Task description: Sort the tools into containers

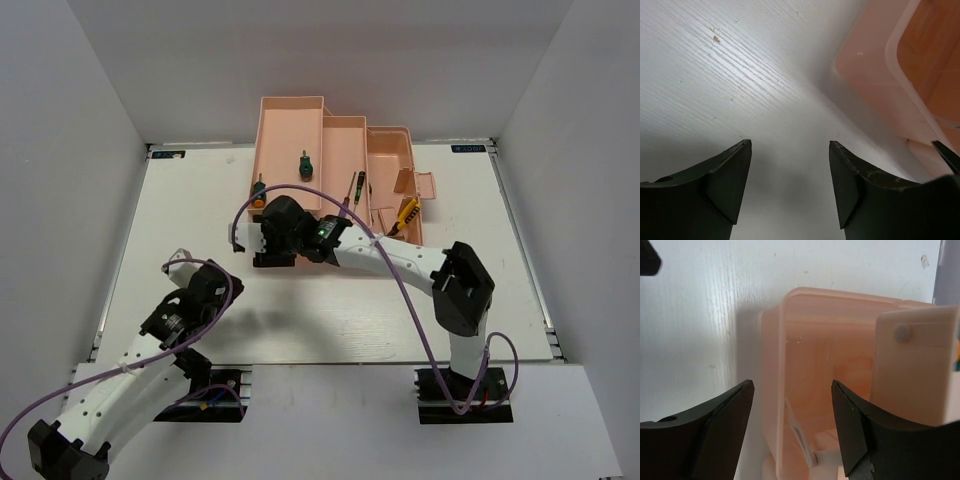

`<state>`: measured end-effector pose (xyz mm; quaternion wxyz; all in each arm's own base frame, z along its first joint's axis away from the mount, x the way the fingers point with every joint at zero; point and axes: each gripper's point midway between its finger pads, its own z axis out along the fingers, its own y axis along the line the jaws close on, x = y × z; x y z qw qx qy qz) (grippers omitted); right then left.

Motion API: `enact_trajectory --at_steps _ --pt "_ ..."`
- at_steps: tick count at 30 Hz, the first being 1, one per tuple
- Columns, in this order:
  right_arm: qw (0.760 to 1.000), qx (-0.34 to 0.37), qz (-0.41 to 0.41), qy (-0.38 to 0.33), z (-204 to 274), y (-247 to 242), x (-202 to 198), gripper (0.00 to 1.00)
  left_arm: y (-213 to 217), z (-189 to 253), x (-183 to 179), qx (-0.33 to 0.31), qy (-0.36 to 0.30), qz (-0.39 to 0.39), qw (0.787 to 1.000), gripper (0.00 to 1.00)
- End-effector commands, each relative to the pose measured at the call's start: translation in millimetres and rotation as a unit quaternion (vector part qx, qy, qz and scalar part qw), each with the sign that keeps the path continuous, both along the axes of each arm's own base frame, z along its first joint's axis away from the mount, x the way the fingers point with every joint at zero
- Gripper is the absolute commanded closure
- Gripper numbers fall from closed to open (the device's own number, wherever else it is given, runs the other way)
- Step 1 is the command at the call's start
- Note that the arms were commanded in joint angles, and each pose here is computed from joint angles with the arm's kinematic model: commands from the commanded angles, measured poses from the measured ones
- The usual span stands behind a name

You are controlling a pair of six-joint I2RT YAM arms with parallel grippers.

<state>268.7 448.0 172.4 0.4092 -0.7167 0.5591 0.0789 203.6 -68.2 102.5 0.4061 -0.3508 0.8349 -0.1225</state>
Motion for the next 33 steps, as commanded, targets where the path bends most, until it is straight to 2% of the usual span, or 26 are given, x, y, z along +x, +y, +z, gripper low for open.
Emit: enact_trajectory --at_steps 1,6,10,12,13,15,16,18,19,21,23,25,29,33 --pt "0.999 -0.015 -0.014 -0.039 -20 5 19 0.30 -2 0 4 -0.014 -0.005 0.013 1.000 0.27" --pt "0.998 -0.028 -0.016 -0.045 -39 8 25 0.30 -5 -1 5 -0.020 -0.008 0.010 1.000 0.27" --pt "0.999 -0.036 -0.011 -0.033 -47 5 20 0.34 -7 -5 7 -0.025 -0.010 0.007 1.000 0.27" --pt "0.999 -0.037 -0.011 -0.035 -47 4 22 0.39 -13 -9 9 -0.035 -0.016 -0.004 0.999 0.29" --pt "0.999 -0.039 -0.011 -0.032 -48 3 21 0.46 -15 -17 8 -0.036 -0.009 -0.009 0.999 0.36" --pt "0.999 -0.037 -0.013 -0.032 -45 2 21 0.59 -30 -14 15 -0.053 -0.031 -0.045 0.997 0.42" --pt "0.999 -0.039 -0.012 -0.031 -47 1 20 0.74 -35 -21 15 -0.056 -0.033 -0.060 0.996 0.43" --pt "0.999 -0.036 -0.014 -0.030 -43 0 19 0.87 -51 -20 16 -0.068 -0.048 -0.109 0.991 0.43" --pt "0.999 -0.030 -0.015 -0.032 -37 0 19 0.99 -58 -20 20 -0.079 -0.065 -0.122 0.987 0.43" --pt "0.999 -0.028 -0.020 -0.032 -32 -3 20 1.00 -71 -13 24 -0.093 -0.090 -0.156 0.979 0.37" --pt "0.999 -0.016 -0.024 -0.039 -18 -4 20 1.00 -76 -17 23 -0.094 -0.086 -0.169 0.977 0.30" --pt "0.999 -0.004 -0.027 -0.041 -5 -6 20 1.00 -76 -20 25 -0.079 -0.079 -0.178 0.978 0.29" --pt "0.998 0.018 -0.037 -0.043 23 -12 21 1.00 -78 -24 26 -0.064 -0.072 -0.191 0.977 0.29" --pt "0.997 0.042 -0.043 -0.043 53 -16 19 1.00 -77 -22 27 -0.054 -0.090 -0.203 0.974 0.37"
